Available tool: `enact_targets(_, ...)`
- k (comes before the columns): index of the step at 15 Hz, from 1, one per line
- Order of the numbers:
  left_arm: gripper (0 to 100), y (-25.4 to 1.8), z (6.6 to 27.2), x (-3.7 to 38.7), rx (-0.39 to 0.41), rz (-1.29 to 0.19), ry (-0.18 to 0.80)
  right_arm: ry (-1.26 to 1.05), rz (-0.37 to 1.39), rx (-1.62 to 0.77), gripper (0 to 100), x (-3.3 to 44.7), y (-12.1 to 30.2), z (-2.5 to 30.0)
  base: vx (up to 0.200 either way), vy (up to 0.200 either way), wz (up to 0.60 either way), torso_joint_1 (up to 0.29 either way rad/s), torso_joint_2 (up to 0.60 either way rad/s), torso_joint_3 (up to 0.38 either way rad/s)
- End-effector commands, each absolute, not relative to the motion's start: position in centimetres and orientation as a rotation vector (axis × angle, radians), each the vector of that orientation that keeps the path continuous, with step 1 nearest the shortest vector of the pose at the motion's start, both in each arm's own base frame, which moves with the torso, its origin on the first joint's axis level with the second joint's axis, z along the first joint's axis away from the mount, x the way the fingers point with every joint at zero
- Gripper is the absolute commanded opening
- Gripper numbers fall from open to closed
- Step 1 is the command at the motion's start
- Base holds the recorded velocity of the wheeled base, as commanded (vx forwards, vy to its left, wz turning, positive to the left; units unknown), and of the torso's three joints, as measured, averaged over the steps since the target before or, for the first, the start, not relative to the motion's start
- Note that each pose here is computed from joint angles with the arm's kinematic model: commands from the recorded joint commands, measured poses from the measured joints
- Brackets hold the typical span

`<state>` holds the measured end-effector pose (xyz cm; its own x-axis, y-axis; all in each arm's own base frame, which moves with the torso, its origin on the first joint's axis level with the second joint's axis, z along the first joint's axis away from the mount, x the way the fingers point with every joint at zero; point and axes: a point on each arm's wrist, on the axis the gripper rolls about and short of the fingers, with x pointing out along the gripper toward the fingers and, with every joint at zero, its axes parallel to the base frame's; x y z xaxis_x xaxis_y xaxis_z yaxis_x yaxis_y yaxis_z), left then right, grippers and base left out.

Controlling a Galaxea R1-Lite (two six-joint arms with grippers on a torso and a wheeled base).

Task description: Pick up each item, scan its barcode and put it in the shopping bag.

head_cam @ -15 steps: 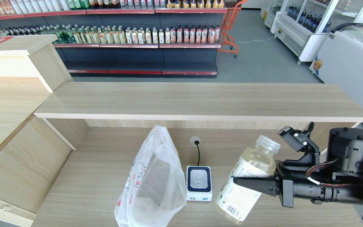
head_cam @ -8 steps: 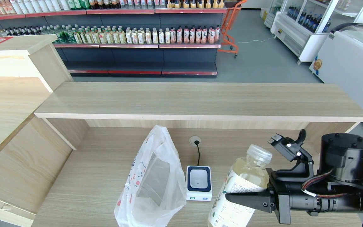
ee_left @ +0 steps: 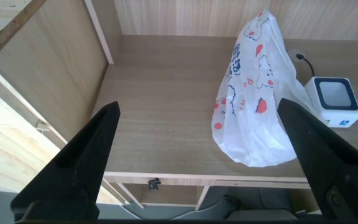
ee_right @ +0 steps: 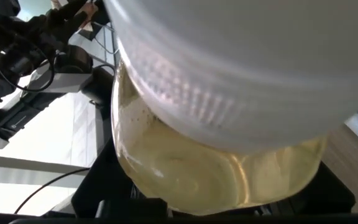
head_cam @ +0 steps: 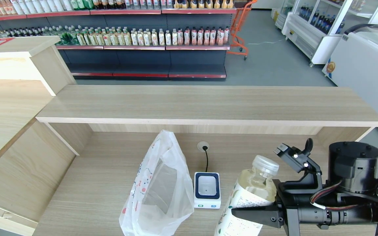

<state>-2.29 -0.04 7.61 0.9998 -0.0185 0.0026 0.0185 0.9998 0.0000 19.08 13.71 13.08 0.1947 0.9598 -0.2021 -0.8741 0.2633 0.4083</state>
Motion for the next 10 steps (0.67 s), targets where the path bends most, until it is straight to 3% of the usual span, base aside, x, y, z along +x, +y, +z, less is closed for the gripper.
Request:
enact_targets(1,100,-0.04,7.61,-2.29,0.0,-0.018,-0.003,0.456,1.303,0.219,0,19.02,13.73,13.14,0.0,0.0,0.0,0.0,0.0,0.0)
enact_targets(10,100,-0.04,7.61,-2.29,0.0,-0.018,-0.003,0.45,1.293,0.218,0,18.98,13.53,13.2,0.0,0.0,0.0,0.0,0.0,0.0)
